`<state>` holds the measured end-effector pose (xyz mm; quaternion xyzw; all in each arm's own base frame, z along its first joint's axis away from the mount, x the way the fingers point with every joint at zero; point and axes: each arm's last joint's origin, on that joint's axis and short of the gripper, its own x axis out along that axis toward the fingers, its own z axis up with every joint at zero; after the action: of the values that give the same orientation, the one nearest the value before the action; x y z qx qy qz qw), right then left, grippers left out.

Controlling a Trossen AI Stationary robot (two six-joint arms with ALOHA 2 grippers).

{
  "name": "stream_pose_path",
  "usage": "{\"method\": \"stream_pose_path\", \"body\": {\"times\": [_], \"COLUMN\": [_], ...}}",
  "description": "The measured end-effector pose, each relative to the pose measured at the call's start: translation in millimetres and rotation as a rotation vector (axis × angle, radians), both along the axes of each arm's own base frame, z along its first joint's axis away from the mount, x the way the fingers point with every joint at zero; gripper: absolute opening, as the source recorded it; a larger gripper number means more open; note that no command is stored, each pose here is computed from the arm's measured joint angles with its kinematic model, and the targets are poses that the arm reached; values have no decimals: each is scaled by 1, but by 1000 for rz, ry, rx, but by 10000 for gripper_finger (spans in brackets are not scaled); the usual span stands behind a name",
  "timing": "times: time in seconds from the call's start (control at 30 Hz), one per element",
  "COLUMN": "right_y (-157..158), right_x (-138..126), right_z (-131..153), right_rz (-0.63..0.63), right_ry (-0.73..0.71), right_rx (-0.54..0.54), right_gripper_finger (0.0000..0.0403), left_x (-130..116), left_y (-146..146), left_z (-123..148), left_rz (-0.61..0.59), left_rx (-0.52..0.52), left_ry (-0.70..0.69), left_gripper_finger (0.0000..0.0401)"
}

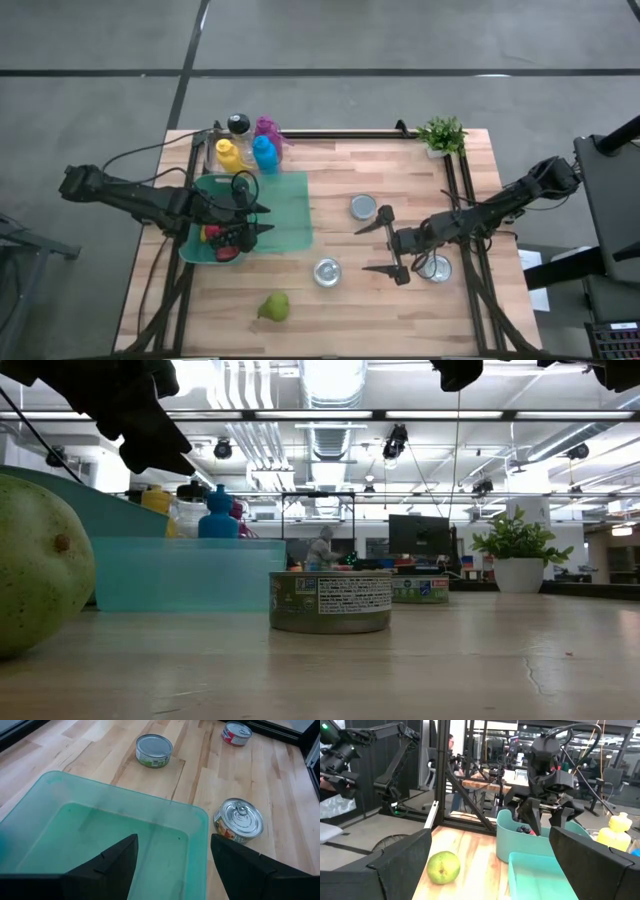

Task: Pick & Place Food Item
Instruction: Put the pear into the green bin

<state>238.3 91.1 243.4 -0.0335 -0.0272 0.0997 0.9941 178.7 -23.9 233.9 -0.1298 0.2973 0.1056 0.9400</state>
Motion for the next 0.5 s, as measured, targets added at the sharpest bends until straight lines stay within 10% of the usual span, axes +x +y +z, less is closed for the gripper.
{"method": "stream_pose_path", "body": {"times": [0.5], "right_y": [0], "right_x": [1], "right_z": [-1], "right_rz": [0], "right_ry": [5], "right_rx": [-1], "right_gripper_finger": [400], "left_x": [1], "left_y": [-10], "left_z": [8], "left_rz": [-76], "left_rx": [-80], "left_ry": [-28], "left_gripper_finger": [254]}}
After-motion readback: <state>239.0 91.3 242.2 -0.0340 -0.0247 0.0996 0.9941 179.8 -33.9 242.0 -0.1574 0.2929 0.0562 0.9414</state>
